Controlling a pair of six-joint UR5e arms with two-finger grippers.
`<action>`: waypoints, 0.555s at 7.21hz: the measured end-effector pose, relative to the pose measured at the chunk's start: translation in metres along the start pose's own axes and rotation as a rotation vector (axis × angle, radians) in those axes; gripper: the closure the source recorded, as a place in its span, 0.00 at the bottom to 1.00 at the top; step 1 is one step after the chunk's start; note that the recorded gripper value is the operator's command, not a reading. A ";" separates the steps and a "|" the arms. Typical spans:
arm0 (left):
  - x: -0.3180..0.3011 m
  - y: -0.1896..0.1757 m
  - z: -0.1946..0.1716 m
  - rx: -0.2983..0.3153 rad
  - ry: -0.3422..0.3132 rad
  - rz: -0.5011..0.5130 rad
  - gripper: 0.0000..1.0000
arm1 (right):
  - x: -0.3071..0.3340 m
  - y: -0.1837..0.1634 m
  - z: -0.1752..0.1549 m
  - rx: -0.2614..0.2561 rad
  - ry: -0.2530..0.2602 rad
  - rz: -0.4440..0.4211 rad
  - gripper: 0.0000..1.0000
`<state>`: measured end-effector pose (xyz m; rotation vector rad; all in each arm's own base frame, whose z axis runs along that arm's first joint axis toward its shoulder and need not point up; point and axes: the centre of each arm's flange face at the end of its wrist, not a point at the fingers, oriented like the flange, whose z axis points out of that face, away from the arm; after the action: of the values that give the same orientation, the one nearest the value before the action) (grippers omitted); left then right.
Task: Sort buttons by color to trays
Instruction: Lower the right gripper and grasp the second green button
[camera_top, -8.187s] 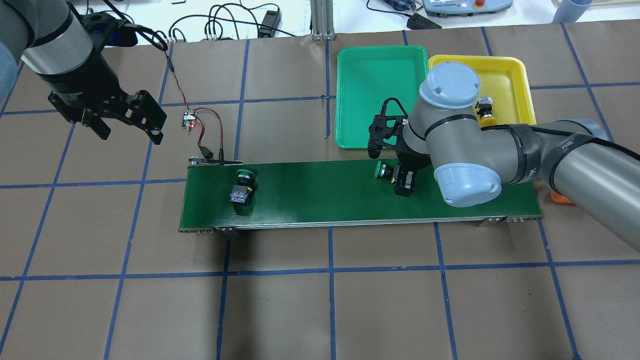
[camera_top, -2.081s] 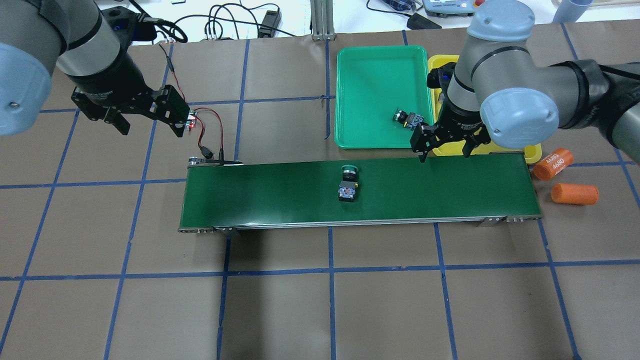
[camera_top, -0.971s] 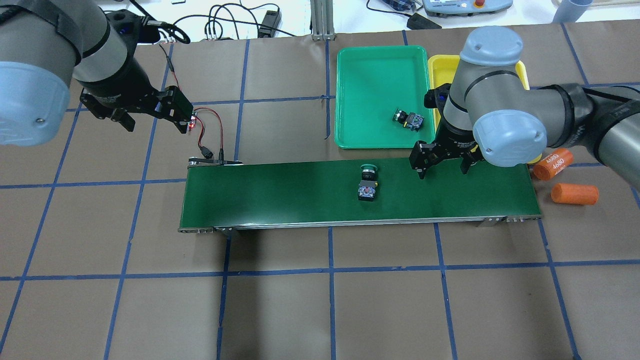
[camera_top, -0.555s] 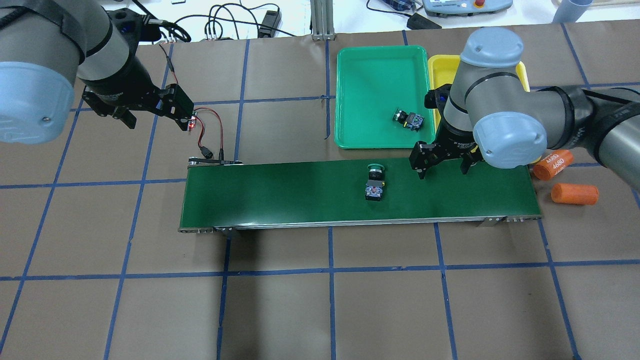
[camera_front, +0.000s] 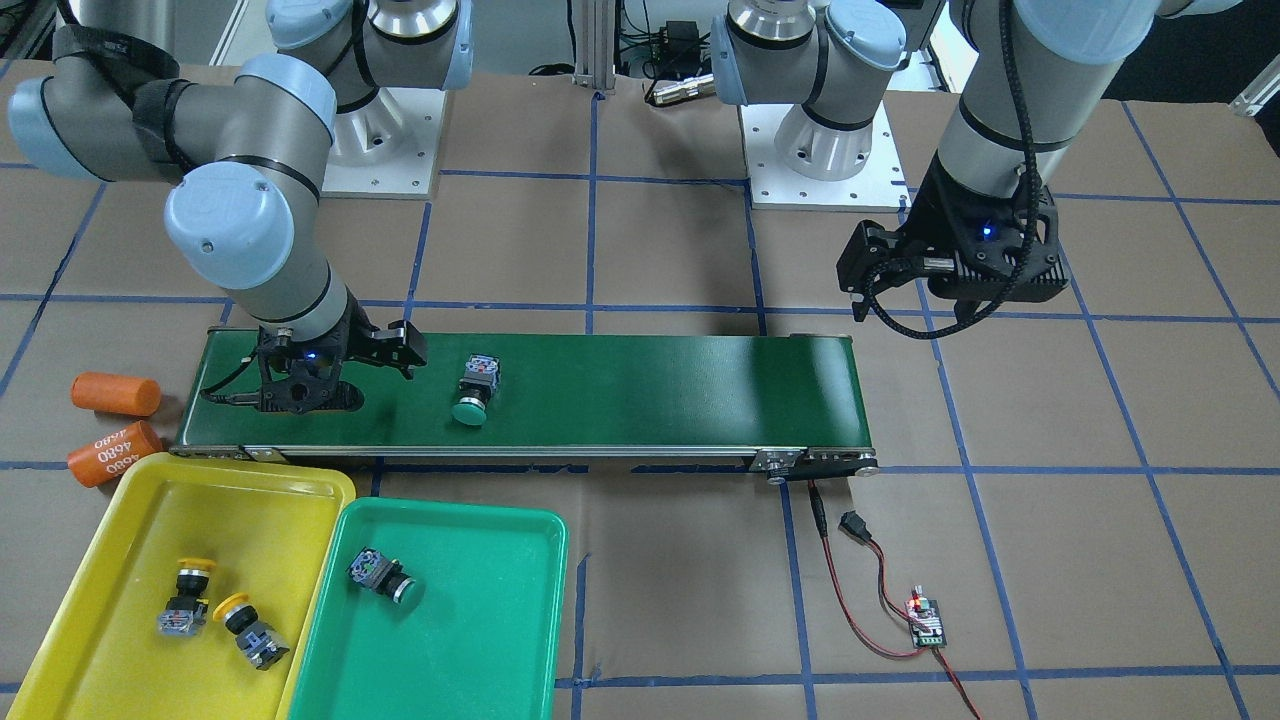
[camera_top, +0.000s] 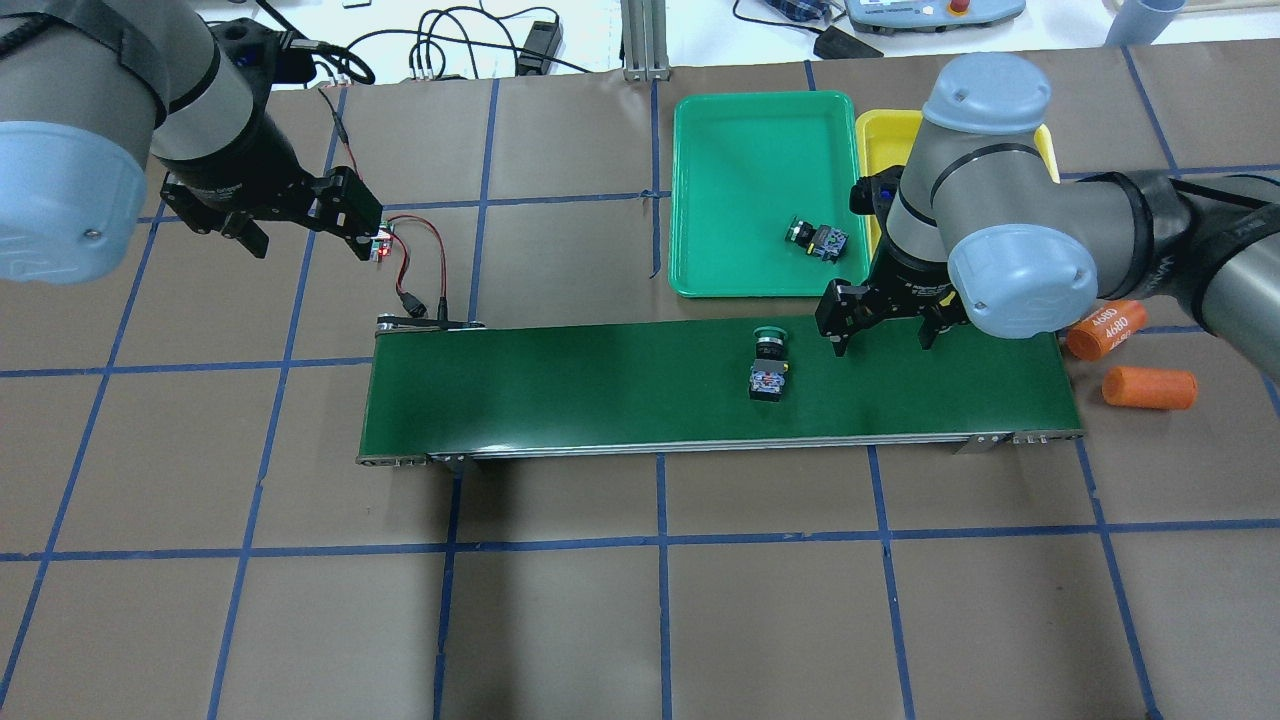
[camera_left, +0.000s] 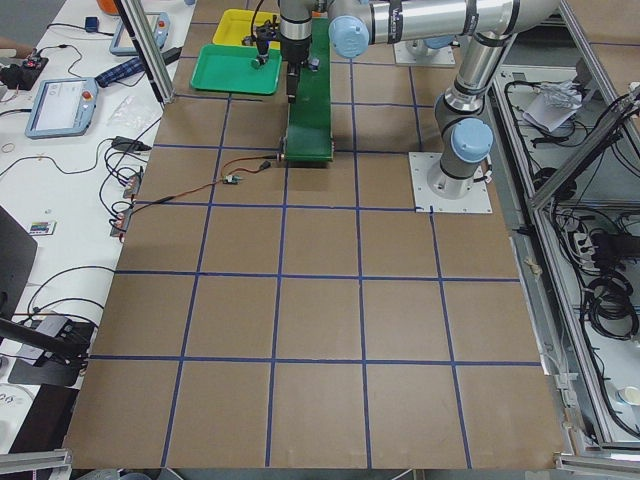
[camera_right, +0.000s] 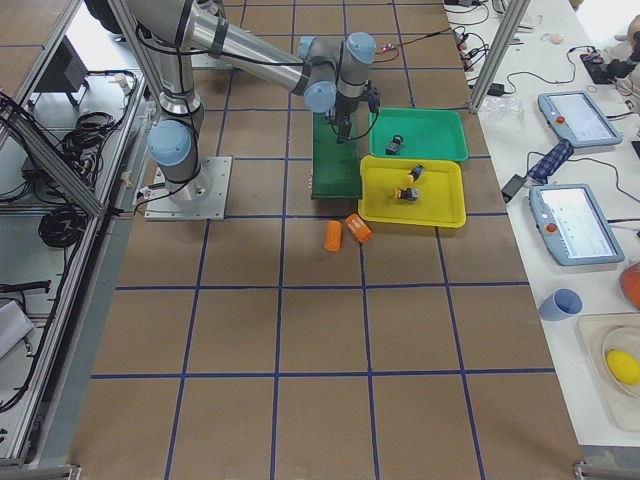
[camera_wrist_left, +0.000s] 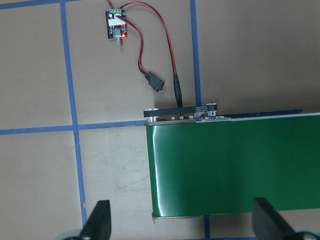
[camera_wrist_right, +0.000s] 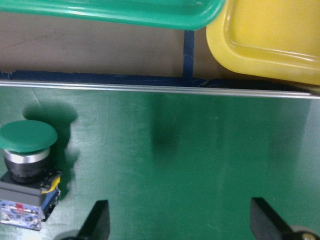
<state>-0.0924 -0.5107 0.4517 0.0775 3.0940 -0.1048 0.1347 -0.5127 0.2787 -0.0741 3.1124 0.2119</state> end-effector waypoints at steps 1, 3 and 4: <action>0.000 -0.001 0.001 -0.001 0.001 0.000 0.00 | -0.011 0.002 0.001 0.000 -0.010 0.006 0.00; -0.001 -0.004 0.003 0.008 -0.001 -0.001 0.00 | -0.033 0.007 0.002 -0.002 -0.011 0.009 0.00; -0.001 -0.006 0.003 0.015 -0.002 -0.001 0.00 | -0.036 0.008 0.003 -0.004 -0.011 0.014 0.00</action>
<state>-0.0914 -0.5166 0.4494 0.0761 3.0911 -0.1286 0.1709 -0.5030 0.2777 -0.0518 3.1024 0.2175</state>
